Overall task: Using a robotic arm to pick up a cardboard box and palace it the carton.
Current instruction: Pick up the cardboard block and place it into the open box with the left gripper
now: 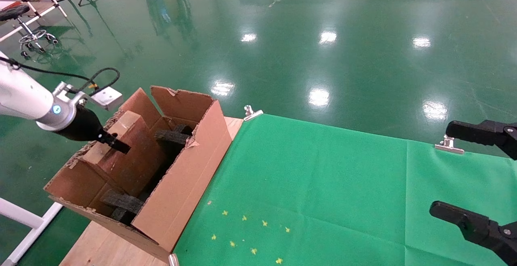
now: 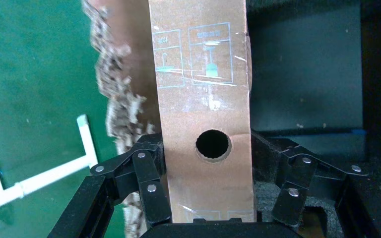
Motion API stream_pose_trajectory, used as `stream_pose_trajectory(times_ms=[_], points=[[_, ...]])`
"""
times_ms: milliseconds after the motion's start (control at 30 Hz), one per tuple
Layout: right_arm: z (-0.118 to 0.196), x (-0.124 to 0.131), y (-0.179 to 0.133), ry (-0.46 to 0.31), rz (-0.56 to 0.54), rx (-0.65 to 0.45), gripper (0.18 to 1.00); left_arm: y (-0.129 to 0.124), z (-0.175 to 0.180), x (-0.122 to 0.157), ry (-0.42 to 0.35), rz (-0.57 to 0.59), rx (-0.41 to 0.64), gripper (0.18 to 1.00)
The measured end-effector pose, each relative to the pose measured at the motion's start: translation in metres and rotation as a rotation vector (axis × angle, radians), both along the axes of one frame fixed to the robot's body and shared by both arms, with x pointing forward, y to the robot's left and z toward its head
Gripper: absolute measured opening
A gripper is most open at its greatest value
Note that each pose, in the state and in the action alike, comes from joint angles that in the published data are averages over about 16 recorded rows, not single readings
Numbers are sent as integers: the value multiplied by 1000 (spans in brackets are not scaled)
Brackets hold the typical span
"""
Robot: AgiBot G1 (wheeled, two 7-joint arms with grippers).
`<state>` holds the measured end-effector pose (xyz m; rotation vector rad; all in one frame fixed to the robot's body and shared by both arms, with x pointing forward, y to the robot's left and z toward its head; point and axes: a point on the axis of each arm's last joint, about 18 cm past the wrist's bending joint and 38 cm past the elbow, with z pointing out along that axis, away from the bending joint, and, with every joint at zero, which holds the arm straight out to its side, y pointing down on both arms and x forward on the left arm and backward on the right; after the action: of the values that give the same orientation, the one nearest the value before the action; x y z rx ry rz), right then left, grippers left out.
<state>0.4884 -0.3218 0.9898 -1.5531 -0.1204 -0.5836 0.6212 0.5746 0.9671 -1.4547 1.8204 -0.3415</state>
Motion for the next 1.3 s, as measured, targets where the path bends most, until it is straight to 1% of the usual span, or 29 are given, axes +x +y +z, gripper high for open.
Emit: stream_pose_trajectory(times_ms=[200,400,633,867,1067,1300], points=[[0,0,0,0,0,0,1001,0,-22,3,34,37,-11,416],[0,0,0,0,0,0,1001,2,-36,5,41,81,-19,414],[0,0,0,0,0,0,1001,5,-43,9,34,116,-7,412],[0,0,0,0,-1,1,1001,6,-44,10,31,124,6,424],[0,0,0,0,-1,1,1001,7,-43,10,31,123,6,462],[0,0,0,0,0,0,1001,6,-42,9,31,121,0,548]])
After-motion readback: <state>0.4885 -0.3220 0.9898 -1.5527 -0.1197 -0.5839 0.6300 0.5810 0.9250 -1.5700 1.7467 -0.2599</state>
